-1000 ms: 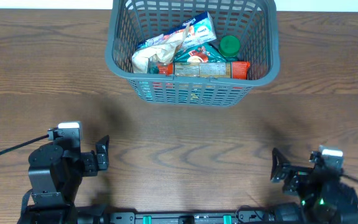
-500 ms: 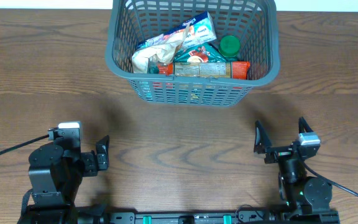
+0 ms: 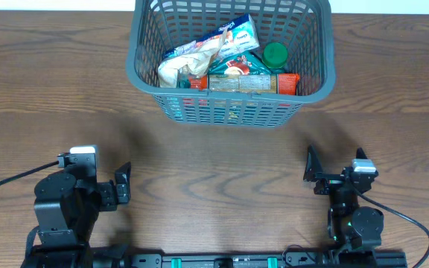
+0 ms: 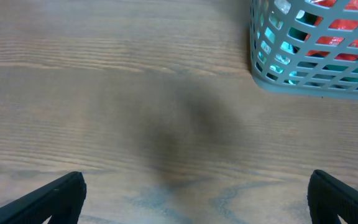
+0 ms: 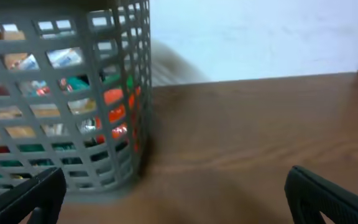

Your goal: Pack container

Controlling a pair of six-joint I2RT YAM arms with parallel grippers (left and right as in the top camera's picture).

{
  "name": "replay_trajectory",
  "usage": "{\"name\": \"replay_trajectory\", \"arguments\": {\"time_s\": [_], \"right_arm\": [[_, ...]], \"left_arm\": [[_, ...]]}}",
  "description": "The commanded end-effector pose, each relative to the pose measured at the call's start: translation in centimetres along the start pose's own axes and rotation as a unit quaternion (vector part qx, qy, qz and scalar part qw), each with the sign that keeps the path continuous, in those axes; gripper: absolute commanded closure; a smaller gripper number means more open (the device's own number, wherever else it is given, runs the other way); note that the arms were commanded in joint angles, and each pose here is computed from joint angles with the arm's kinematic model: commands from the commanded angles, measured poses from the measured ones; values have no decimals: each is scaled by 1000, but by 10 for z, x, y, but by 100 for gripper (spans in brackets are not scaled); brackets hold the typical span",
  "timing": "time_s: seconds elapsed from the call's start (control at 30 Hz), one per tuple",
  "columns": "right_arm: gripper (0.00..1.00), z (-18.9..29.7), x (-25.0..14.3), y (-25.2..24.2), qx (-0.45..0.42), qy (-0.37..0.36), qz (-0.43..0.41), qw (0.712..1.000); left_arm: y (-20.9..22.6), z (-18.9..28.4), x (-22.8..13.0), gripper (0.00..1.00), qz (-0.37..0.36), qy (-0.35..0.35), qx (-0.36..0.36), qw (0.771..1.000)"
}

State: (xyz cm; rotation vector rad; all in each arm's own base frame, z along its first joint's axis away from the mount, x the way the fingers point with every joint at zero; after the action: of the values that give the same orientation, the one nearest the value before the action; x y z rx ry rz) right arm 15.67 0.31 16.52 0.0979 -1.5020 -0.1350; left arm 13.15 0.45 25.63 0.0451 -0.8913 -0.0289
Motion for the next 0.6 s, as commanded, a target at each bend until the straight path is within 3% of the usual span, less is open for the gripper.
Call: {"name": "replay_trajectory", "arguments": {"time_s": [0.0, 0.57], "right_arm": [[1, 0, 0, -3, -14, -2, -4, 1000], [1, 0, -1, 1, 6, 1, -4, 1000]], "left_arm": [[-1, 0, 0, 1, -6, 1, -6, 1000], [-1, 0, 0, 1, -6, 1, -6, 1000]]}}
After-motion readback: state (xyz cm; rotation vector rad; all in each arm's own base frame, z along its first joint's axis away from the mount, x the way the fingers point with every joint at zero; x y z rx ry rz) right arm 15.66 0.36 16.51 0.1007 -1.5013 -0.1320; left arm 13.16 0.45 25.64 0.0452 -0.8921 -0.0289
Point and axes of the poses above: each gripper's point midway between its finger pads, its own z axis back along the fingers, its own y axis along the line the jaws close on, x = y × z, the point moved 9 cm from there along z, back along the fingers, and after that the axes turned 3 degrees about -z, right-handed, at the moved point
